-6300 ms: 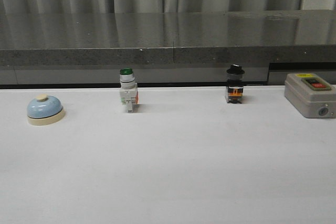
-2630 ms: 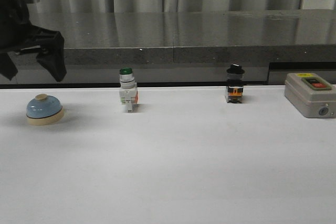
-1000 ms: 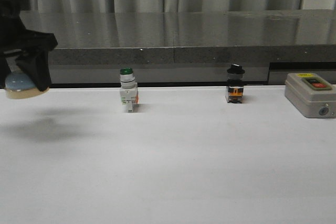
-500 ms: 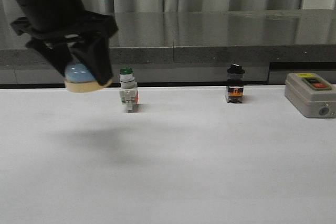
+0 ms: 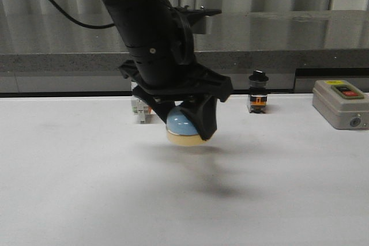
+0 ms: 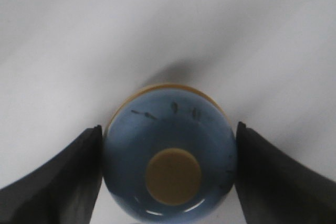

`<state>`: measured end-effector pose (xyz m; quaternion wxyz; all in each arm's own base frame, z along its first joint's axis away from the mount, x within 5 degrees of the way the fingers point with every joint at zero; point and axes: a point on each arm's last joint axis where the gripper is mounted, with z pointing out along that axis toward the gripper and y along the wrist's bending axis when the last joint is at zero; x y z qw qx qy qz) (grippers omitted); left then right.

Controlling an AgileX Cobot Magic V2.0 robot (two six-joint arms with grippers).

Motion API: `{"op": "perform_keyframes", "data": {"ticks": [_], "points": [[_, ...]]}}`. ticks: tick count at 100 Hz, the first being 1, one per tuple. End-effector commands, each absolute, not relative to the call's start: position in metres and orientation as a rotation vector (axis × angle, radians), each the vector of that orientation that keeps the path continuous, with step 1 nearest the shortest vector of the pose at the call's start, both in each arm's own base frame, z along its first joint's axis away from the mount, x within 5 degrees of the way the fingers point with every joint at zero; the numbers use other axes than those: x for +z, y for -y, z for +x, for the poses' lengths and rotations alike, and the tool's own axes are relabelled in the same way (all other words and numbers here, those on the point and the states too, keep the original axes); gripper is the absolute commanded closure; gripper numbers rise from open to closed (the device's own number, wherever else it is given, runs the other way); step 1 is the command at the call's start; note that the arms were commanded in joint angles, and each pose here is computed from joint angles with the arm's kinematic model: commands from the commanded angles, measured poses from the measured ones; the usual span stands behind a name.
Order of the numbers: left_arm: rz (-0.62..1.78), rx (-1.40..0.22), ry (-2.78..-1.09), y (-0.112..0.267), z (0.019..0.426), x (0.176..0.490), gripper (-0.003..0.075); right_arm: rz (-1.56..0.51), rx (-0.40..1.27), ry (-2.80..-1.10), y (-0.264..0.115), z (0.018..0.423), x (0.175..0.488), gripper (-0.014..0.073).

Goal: Place and press bell with both arms
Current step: 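Lift the bell with the left gripper and carry it toward table center, then set the bell down and open the left gripper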

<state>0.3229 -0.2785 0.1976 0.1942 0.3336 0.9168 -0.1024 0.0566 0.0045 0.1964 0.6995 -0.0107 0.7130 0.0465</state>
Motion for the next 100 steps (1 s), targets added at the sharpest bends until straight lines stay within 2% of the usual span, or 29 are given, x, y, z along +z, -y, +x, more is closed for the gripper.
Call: {"op": "perform_keyframes", "data": {"ticks": [1, 21, 31, 42, 56, 71, 80, 100], "points": [[0.904, -0.347, -2.470, 0.291, 0.327, 0.223, 0.0503, -0.027, 0.096, -1.468, -0.004, 0.054, 0.211, 0.0659], [0.911, -0.338, -2.484, 0.297, 0.333, 0.207, 0.0502, -0.027, 0.096, -1.468, -0.004, 0.054, 0.211, 0.0659], [0.920, -0.328, -2.510, 0.297, 0.333, 0.199, 0.0476, -0.027, 0.096, -1.468, -0.004, 0.054, 0.211, 0.0659], [0.930, -0.320, -2.529, 0.297, 0.333, 0.194, 0.0393, -0.027, 0.096, -1.468, -0.004, 0.054, 0.211, 0.0659], [0.932, -0.319, -2.537, 0.297, 0.332, 0.193, 0.0232, -0.027, 0.096, -1.468, -0.004, 0.054, 0.211, 0.0659], [0.925, -0.329, -2.536, 0.298, 0.333, 0.195, 0.0105, -0.027, 0.096, -1.468, -0.004, 0.054, 0.211, 0.0659], [0.922, -0.336, -2.535, 0.299, 0.334, 0.199, 0.0074, -0.027, 0.096, -1.468, -0.004, 0.054, 0.211, 0.0659], [0.931, -0.345, -2.529, 0.302, 0.336, 0.221, 0.0075, -0.027, 0.096, -1.468, -0.004, 0.054, 0.211, 0.0659]]}}
